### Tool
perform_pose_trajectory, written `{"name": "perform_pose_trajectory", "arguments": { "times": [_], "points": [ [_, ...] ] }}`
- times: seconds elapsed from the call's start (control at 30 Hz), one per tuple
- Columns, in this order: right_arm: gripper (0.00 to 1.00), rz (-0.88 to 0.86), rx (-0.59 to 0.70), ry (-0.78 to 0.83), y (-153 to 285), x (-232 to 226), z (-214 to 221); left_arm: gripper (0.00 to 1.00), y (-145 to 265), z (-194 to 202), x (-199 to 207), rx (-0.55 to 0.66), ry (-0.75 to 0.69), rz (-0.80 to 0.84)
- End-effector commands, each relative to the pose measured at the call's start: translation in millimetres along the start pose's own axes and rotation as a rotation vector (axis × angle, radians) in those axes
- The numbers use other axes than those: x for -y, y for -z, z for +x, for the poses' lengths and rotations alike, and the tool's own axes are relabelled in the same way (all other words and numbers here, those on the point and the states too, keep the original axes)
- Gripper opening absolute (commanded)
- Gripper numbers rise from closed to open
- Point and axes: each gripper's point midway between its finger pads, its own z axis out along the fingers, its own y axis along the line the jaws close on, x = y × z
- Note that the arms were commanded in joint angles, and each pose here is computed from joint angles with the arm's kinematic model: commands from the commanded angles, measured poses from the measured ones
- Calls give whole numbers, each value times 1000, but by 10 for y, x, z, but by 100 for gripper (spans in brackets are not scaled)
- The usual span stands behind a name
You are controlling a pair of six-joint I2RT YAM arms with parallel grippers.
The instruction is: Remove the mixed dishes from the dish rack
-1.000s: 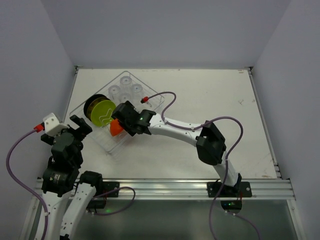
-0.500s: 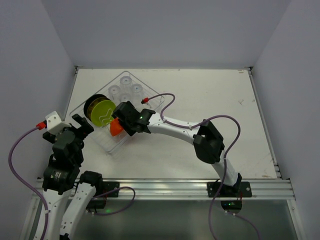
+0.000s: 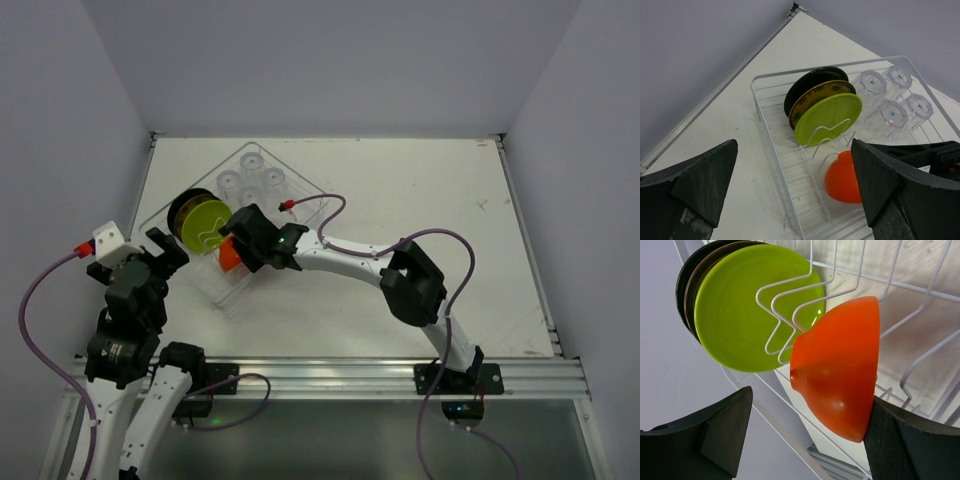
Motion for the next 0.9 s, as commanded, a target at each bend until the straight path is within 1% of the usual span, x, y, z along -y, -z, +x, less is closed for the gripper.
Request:
{"name": "perform_pose_trajectory", "arguments": {
  "times": [0.0, 0.17, 0.33, 0.37, 0.4, 0.43, 0.47, 0.53, 0.6, 0.7, 0.87],
  "points": [
    [84, -52, 3, -32, 4, -92, -40, 100, -54, -9, 64, 9, -9, 16],
    [84, -61, -2, -32, -34, -69, -31, 100, -31, -40, 44, 21, -2, 13],
    [84, -134, -23, -30, -45, -125, 4, 100, -19, -46, 49, 25, 2, 19],
    [84, -132, -26, -6, -70, -28, 6, 100, -20, -49, 53, 25, 0, 21],
    [84, -211, -37, -21, 11, -210, 9, 100, -21, -43, 60, 22, -2, 24],
    [84, -241, -35, -17, 26, -233, 7, 100, -22, -36, 79, 19, -3, 35],
    [84, -243, -33, -8, 11, -161, -3, 100, -27, -32, 85, 16, -8, 37],
    [84, -284, -45, -12, 60, -236, 7, 100, -27, -37, 91, 17, -8, 39],
    [84, -295, -46, 2, 59, -218, 11, 100, -27, -37, 92, 17, -8, 39],
    [81, -335, -74, -2, 64, -241, 61, 100, -21, -38, 90, 19, -6, 41],
    [76, -340, -94, -4, 7, -173, 99, 100, -26, -35, 96, 17, -8, 42]
  ]
}}
